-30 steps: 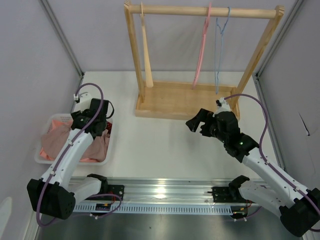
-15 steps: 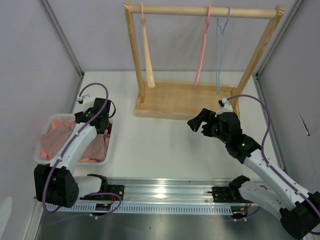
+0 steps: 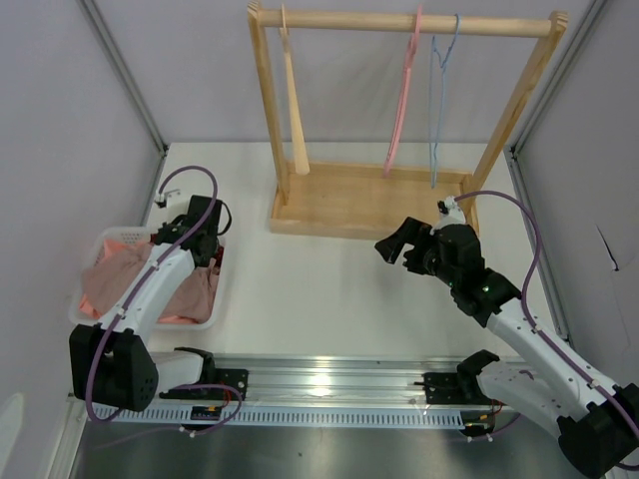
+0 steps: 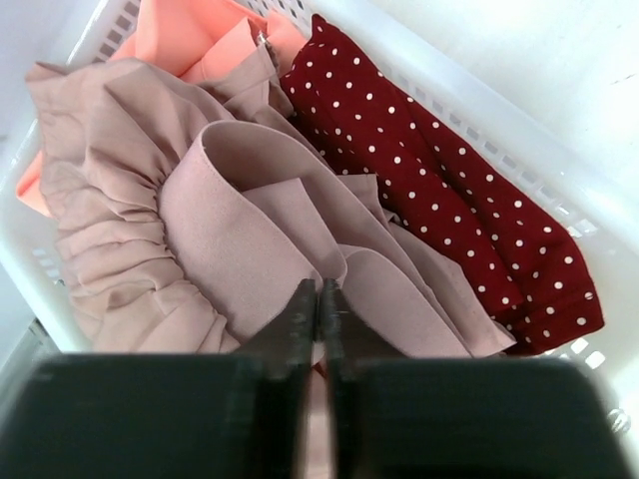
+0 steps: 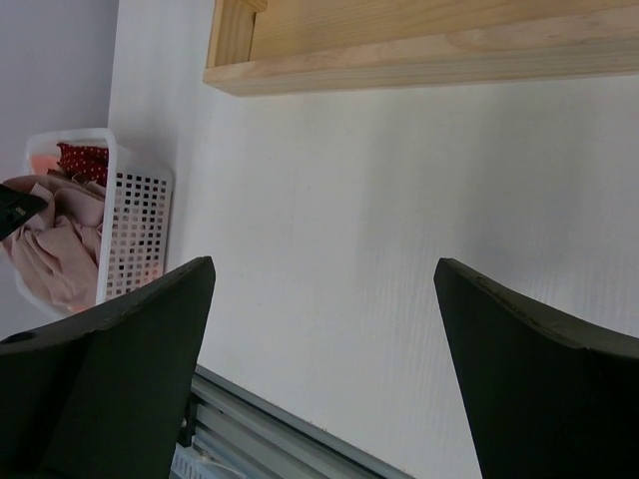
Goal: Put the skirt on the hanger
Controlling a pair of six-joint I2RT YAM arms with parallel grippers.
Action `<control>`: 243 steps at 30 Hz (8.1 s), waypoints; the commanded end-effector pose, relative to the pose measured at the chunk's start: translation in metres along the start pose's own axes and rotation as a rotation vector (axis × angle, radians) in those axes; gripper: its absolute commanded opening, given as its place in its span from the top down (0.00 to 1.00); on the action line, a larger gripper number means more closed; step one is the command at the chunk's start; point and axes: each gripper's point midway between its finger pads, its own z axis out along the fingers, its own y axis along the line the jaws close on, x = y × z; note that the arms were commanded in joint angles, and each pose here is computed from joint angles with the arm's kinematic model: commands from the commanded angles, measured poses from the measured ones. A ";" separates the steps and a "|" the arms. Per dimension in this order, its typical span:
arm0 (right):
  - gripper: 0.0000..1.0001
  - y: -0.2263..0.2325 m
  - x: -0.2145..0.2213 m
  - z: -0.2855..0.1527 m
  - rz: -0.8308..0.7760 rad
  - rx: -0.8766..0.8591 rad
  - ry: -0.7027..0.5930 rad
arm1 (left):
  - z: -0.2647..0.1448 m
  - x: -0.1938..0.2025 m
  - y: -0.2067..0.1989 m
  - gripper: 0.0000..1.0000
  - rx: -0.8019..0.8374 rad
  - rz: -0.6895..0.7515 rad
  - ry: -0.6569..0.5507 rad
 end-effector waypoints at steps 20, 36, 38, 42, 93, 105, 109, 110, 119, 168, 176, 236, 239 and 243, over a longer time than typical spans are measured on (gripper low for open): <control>0.01 0.042 -0.036 -0.002 -0.038 -0.086 -0.018 | -0.194 -0.155 0.031 1.00 0.613 -0.263 -0.357; 0.00 0.062 -0.070 -0.012 -0.078 -0.083 -0.086 | -0.377 -0.166 -0.004 1.00 1.550 -0.110 -0.539; 0.01 0.063 -0.073 -0.014 -0.082 -0.079 -0.094 | -0.393 -0.163 -0.009 1.00 1.634 -0.090 -0.544; 0.01 0.065 -0.077 -0.018 -0.090 -0.076 -0.101 | -0.421 -0.162 -0.021 1.00 1.749 -0.081 -0.532; 0.31 -0.048 0.061 0.021 -0.185 0.339 0.198 | -0.234 0.181 -0.160 0.92 1.421 0.363 0.290; 0.65 -0.041 0.057 0.014 -0.179 0.319 0.197 | -0.247 0.149 -0.156 0.62 1.421 0.363 0.201; 0.72 -0.040 0.060 0.009 -0.178 0.316 0.204 | -0.248 0.146 -0.153 0.53 1.407 0.375 0.206; 0.73 -0.041 0.060 0.007 -0.179 0.315 0.203 | -0.249 0.145 -0.153 0.53 1.404 0.377 0.206; 0.79 -0.041 0.060 0.000 -0.176 0.309 0.199 | -0.241 0.153 -0.148 0.54 1.347 0.425 0.245; 0.62 -0.040 0.075 0.032 -0.291 0.401 0.278 | -0.230 0.174 -0.145 0.94 1.247 0.492 0.273; 0.74 -0.041 0.078 0.022 -0.271 0.388 0.278 | -0.236 0.171 -0.146 0.80 1.269 0.495 0.259; 1.00 0.050 -0.100 -0.069 -0.280 0.279 -0.123 | -0.292 -0.083 -0.116 1.00 1.149 0.160 -0.234; 1.00 0.031 -0.067 -0.064 -0.212 0.266 -0.075 | -0.255 -0.012 -0.131 1.00 1.143 0.211 -0.079; 1.00 -0.026 0.015 -0.041 -0.153 0.324 0.078 | -0.233 0.054 -0.154 1.00 1.212 0.194 0.059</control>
